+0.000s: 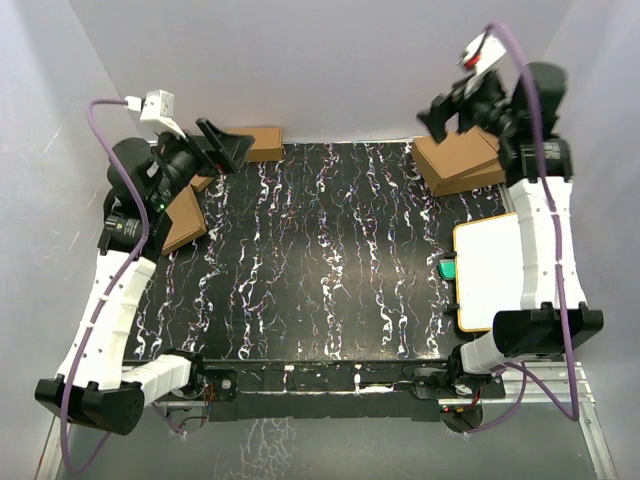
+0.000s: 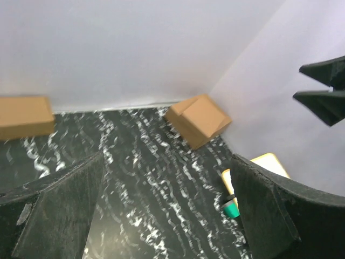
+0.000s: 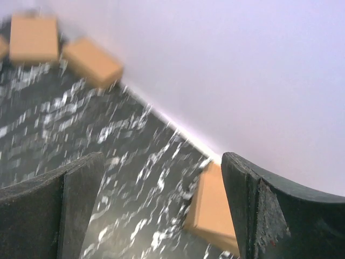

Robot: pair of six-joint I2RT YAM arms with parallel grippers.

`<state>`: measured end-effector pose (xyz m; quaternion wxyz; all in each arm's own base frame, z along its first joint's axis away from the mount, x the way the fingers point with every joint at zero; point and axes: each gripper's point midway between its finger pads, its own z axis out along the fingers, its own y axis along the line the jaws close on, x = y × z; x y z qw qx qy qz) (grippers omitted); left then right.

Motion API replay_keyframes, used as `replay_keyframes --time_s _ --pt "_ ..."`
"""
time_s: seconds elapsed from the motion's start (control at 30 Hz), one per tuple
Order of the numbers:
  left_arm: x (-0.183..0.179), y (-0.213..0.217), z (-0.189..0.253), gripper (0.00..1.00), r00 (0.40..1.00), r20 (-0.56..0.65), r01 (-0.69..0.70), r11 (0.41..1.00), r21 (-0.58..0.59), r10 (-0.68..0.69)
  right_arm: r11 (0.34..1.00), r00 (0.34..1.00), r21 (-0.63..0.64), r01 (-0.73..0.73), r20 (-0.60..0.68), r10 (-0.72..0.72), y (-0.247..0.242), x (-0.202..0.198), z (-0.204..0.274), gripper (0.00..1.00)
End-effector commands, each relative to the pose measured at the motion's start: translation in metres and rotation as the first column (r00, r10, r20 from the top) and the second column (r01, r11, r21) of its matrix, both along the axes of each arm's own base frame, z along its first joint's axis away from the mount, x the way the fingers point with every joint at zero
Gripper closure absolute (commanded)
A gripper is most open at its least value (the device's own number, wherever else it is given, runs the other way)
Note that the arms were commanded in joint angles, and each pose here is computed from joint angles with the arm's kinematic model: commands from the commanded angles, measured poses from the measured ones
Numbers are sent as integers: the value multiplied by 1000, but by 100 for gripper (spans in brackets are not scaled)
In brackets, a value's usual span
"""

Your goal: Fold the paper box

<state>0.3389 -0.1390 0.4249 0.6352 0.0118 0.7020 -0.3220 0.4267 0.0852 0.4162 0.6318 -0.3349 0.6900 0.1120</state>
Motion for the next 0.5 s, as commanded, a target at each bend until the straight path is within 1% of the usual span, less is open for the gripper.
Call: replay_keyframes --time_s 0.0,0.07,0.13,0.27,0.37,0.47 --pt "-27 -19 70 3 981 121 158 985 -69 -149 970 995 231 72 54 -87 -6 -25 91 1" --pt "-33 -17 79 3 981 135 152 986 -65 -143 943 992 323 82 65 -108 -5 -35 119 0" --pt "-39 -14 87 3 979 154 145 987 -65 -134 940 992 336 52 90 -87 -1 -49 137 0" --pt "-46 -12 97 3 978 167 141 988 -61 -129 945 991 325 12 119 -54 4 -63 150 0" --pt "-47 -11 100 3 977 172 136 989 -53 -125 915 992 400 48 87 -90 2 -64 157 0" --pt "-47 -10 99 3 978 168 131 990 -46 -122 896 991 437 73 70 -115 -1 -64 160 0"
